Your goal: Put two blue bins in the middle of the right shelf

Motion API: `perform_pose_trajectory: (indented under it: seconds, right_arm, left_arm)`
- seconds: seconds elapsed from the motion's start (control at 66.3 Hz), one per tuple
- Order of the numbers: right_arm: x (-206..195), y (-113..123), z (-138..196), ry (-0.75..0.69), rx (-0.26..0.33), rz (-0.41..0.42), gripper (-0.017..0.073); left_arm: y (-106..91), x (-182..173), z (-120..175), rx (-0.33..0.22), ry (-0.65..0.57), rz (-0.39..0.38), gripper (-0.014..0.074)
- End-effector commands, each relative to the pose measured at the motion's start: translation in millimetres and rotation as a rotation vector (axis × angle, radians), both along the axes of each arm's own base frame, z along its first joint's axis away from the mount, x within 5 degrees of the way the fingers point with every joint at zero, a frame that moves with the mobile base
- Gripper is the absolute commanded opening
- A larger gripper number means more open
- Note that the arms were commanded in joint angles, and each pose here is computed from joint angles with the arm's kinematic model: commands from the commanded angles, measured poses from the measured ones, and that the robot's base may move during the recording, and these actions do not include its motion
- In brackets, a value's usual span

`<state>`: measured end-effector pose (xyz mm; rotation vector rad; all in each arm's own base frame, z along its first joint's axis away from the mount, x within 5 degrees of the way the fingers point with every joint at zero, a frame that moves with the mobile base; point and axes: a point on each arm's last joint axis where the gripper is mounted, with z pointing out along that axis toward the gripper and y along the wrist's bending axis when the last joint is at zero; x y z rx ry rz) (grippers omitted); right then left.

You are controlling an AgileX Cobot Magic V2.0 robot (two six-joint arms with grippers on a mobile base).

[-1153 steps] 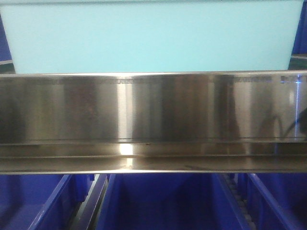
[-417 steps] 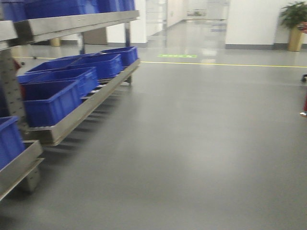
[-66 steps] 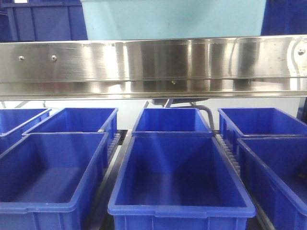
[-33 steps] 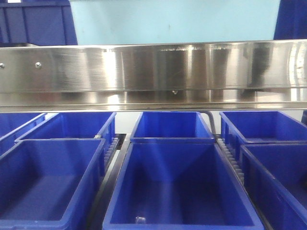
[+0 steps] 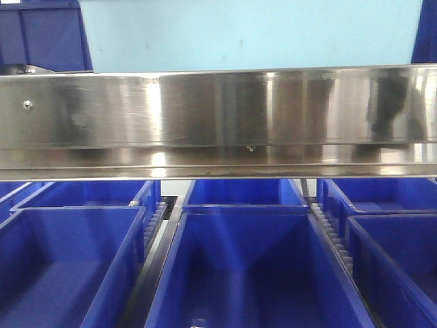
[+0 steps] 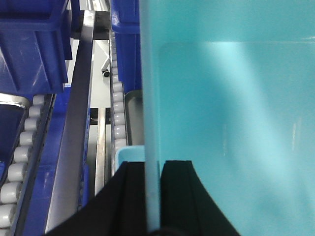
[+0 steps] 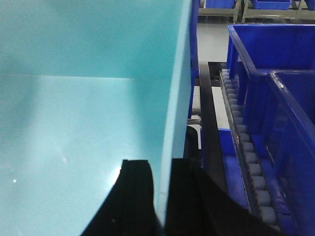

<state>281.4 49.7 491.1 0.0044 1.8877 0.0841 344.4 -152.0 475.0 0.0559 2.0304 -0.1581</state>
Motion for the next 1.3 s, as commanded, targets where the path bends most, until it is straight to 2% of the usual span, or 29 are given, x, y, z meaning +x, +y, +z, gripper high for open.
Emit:
perform_pose_trajectory:
  seconds: [0.0,1.282]
  right_arm:
    - [-8.1,3.4,16.6,-0.099,0.032,0.038,-0.0167]
    - [-8.1,3.4,16.6,-0.099,0.032,0.038,-0.0167]
  left_arm:
    - [2.4,1.1,7.8,0.017,-0.063,-0.001,-0.0111]
    - [2.3,1.2,7.9,0.016,-0.065,-0.002,-0.0111]
